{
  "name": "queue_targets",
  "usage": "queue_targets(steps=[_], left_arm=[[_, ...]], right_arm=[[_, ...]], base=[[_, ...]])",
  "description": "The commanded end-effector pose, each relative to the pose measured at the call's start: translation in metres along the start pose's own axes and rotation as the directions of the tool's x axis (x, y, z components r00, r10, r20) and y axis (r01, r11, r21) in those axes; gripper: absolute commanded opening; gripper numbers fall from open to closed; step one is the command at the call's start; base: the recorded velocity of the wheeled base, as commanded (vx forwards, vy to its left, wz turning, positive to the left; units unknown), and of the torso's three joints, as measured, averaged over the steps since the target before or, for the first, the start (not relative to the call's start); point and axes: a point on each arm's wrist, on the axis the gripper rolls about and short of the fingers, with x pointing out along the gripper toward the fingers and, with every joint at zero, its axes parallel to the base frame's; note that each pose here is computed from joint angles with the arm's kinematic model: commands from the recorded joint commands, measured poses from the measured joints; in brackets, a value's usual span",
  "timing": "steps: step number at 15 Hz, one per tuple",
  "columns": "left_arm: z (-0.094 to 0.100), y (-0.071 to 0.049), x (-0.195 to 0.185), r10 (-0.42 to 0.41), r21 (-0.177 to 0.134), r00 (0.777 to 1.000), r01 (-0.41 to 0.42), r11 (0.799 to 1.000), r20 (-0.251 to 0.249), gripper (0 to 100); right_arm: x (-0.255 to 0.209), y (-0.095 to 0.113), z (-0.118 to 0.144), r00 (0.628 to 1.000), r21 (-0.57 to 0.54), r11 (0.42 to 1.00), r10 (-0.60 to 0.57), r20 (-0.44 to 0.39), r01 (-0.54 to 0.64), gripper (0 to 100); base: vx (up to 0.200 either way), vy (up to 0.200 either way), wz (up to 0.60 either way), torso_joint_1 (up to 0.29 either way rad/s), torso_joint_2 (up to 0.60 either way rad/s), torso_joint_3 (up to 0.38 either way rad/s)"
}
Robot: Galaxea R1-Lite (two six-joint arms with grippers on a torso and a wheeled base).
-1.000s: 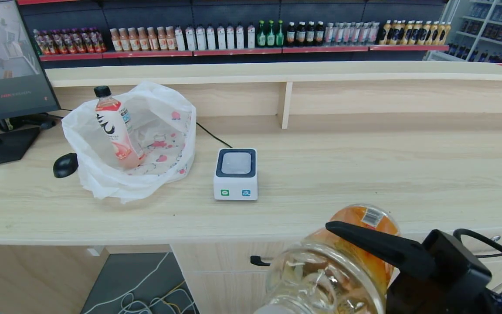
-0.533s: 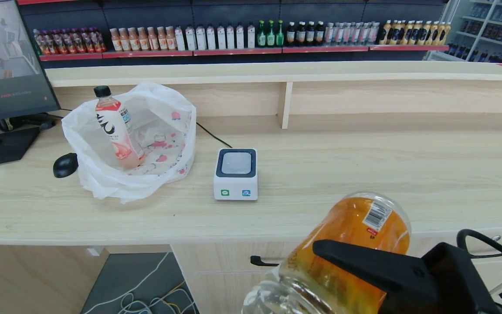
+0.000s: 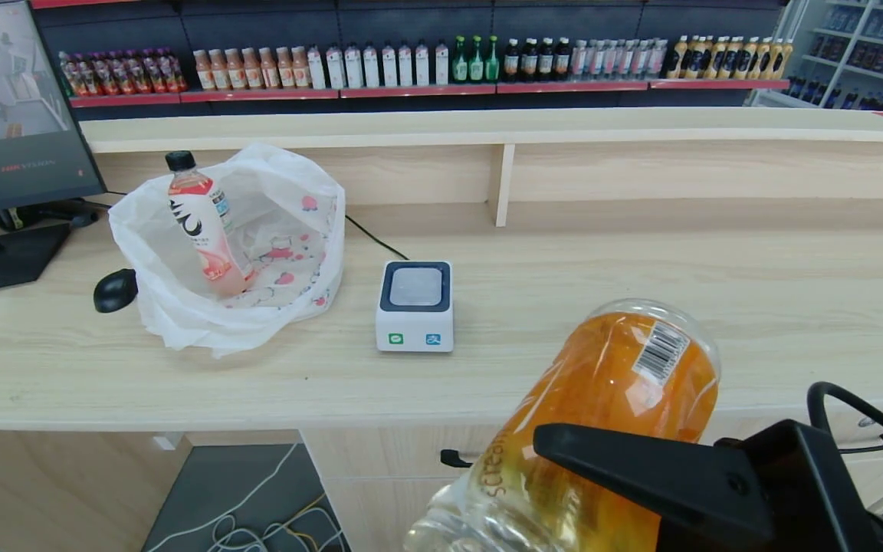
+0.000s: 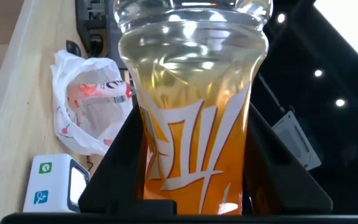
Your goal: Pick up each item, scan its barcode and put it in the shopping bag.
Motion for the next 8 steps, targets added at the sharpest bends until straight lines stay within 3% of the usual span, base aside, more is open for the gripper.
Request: queue_targets(steps=[1,8], left_arm=[[0.0000,0.0000,0.0000,0.000,0.000,1.000,0.000,1.000,0.000,100],[0.0000,0.0000,0.0000,0.000,0.000,1.000,0.000,1.000,0.000,100]], right_arm=[[0.0029,-0.0017,-0.0012,1.000,-0.018,1.000,-0.012,0.001,0.012,0],[0.0085,-0.0090,-0.0039,0.999,-0.185,0.982,-0.050,0.000,0.049,0]], base=[[0.000,0.000,0.00,0.000,0.00,0.000],[0.000,0.000,0.00,0.000,0.00,0.000]])
